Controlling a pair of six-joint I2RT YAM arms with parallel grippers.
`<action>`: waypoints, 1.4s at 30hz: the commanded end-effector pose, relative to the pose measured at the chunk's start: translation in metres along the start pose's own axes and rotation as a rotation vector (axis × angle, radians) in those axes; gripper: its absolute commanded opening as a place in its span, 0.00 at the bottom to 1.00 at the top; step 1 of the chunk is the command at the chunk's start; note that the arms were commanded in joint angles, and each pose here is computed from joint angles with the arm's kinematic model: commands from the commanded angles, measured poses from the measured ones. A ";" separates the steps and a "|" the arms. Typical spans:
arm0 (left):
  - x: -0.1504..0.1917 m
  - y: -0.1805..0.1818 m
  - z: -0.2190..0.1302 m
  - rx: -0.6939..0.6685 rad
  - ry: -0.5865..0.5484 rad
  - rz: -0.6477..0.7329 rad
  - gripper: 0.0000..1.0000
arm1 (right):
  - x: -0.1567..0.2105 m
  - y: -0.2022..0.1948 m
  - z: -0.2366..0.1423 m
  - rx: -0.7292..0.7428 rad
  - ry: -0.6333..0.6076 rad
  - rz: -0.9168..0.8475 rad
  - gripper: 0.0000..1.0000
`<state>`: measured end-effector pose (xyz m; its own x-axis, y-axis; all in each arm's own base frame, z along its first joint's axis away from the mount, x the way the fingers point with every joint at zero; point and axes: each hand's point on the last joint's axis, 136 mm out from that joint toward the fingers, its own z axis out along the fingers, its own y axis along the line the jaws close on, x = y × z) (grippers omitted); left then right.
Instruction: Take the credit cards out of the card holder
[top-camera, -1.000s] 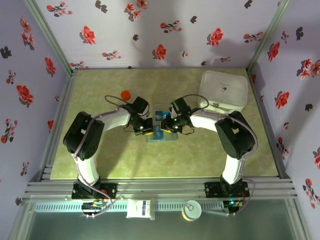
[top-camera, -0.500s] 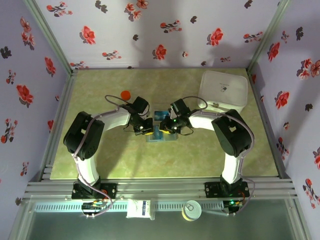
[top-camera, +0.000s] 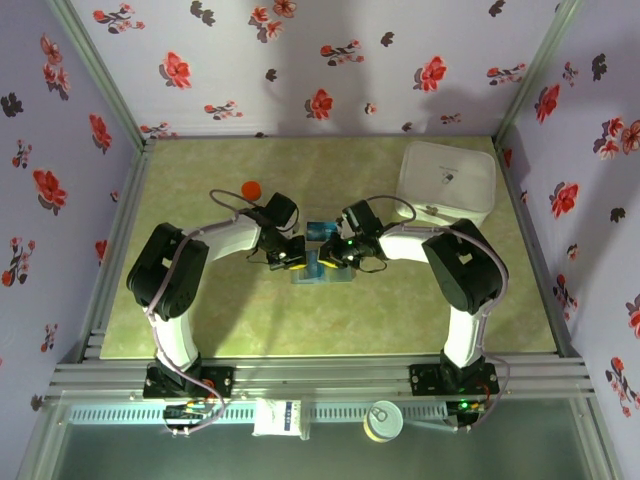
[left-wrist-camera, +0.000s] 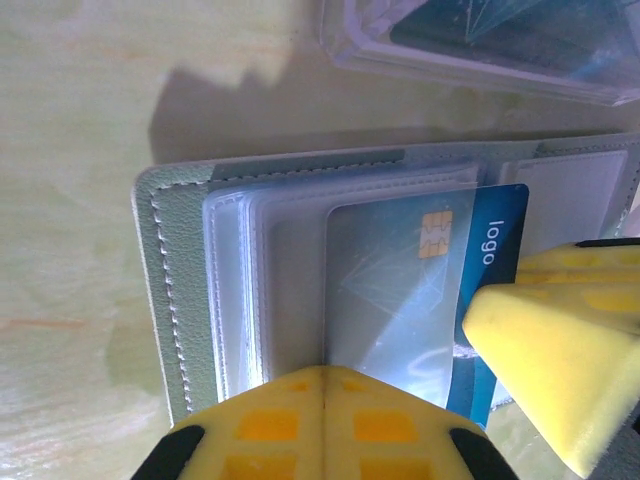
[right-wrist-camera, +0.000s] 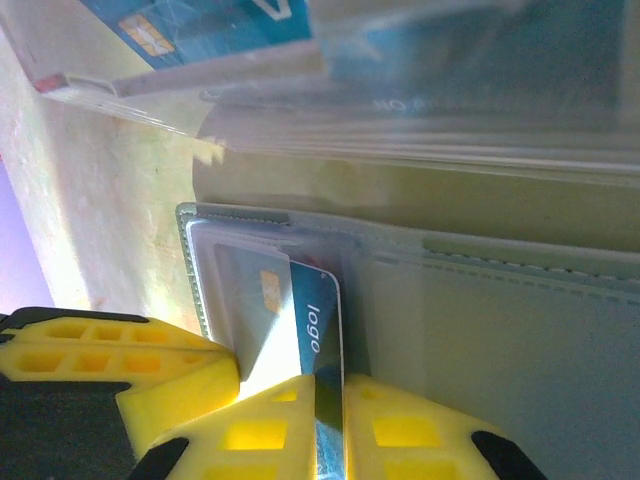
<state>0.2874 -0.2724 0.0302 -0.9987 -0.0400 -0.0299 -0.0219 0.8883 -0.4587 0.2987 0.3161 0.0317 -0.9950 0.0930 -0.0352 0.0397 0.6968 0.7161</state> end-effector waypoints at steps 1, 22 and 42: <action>0.005 0.011 0.006 -0.053 0.027 0.001 0.00 | 0.001 0.001 -0.005 -0.013 -0.008 0.007 0.10; 0.002 0.004 0.002 -0.025 0.011 0.007 0.00 | -0.010 -0.007 -0.057 0.135 -0.069 -0.085 0.06; -0.009 -0.003 -0.035 0.058 -0.090 -0.005 0.04 | -0.037 0.030 -0.107 0.340 0.047 -1.000 0.00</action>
<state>0.2947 -0.2673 0.0565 -0.9935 -0.0647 -0.0937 -0.0092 0.8661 -0.4999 0.3293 0.2657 0.1278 -0.7586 -0.4461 -0.4749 -0.6139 0.7337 0.2914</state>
